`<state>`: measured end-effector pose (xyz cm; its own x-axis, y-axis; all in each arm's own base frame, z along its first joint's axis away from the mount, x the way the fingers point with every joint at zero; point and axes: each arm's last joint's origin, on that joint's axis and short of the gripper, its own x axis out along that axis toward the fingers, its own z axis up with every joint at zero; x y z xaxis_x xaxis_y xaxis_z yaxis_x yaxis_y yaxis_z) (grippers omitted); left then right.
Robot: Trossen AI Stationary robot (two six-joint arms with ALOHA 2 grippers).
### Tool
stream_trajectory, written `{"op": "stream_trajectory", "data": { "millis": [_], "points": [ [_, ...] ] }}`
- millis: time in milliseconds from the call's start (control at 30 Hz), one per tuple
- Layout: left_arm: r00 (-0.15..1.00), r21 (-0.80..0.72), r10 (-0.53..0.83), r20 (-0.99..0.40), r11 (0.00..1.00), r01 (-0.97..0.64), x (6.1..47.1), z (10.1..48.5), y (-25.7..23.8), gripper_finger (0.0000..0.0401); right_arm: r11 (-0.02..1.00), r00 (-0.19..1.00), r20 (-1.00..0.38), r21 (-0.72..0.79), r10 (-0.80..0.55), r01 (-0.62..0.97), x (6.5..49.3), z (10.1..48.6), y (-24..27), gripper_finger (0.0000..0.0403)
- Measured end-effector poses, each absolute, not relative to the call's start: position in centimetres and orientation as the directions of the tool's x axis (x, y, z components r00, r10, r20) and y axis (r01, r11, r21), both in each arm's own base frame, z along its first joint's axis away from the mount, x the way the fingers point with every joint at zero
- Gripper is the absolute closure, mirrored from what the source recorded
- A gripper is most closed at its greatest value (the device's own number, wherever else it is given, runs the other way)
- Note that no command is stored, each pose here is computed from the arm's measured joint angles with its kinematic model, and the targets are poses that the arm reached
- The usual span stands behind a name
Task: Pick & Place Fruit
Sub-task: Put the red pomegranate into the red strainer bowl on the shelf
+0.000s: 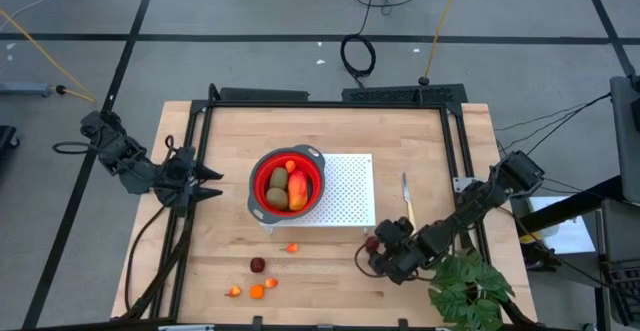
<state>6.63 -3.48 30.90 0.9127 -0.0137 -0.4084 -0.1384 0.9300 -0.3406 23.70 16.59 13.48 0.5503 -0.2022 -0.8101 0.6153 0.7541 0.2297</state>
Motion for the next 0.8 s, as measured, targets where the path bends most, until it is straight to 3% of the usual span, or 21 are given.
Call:
{"op": "stream_trajectory", "data": {
  "millis": [400, 800],
  "points": [
    [0.913, -0.342, -0.014, -0.408, 0.929, -0.139, 6.6, 30.9, -3.5, 0.0171, 0.775, 0.527, -0.837, 0.235, -0.146, 0.587, 24.0, 13.5, 16.4, 0.0161],
    [0.914, -0.318, -0.014, -0.405, 0.94, -0.127, 6.6, 30.9, -3.5, 0.0171, 0.764, 0.501, -0.865, 0.343, 0.03, 0.546, 22.1, 17.9, 15.6, 0.0182]
  ]
}}
